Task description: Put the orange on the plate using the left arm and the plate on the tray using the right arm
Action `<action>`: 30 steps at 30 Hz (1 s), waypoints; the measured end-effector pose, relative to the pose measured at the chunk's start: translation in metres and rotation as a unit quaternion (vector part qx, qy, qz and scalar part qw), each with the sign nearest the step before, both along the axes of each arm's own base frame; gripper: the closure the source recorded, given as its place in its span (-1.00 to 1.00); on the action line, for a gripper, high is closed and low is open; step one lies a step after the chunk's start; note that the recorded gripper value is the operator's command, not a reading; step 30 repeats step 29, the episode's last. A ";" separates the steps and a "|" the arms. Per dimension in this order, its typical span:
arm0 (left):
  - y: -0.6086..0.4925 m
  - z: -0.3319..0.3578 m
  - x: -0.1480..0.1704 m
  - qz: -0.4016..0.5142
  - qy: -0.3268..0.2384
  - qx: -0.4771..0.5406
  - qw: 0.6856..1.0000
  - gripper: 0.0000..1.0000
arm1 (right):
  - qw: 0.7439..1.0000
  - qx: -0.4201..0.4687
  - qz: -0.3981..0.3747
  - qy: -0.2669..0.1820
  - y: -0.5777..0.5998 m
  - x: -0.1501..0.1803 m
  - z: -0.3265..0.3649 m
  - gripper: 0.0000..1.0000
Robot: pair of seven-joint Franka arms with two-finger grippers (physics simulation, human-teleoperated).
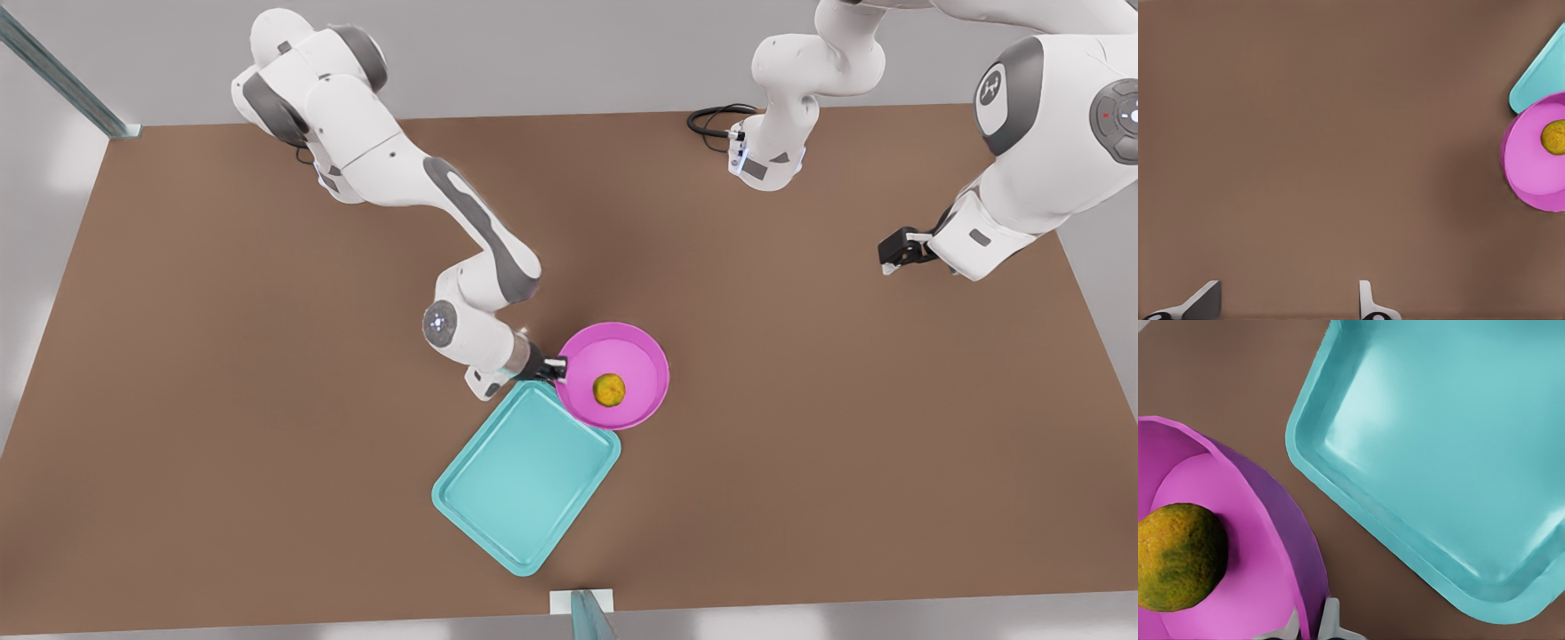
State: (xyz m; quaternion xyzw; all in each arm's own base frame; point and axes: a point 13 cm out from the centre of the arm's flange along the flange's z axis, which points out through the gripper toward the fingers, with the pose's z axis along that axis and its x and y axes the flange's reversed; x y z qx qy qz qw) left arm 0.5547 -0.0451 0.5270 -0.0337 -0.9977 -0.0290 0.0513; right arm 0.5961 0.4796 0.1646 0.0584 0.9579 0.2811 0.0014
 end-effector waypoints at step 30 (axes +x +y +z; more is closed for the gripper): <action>0.001 0.000 0.000 -0.014 0.001 0.000 1.000 -1.00 | 0.938 -0.340 0.014 -0.064 -0.523 0.029 0.365 -1.00</action>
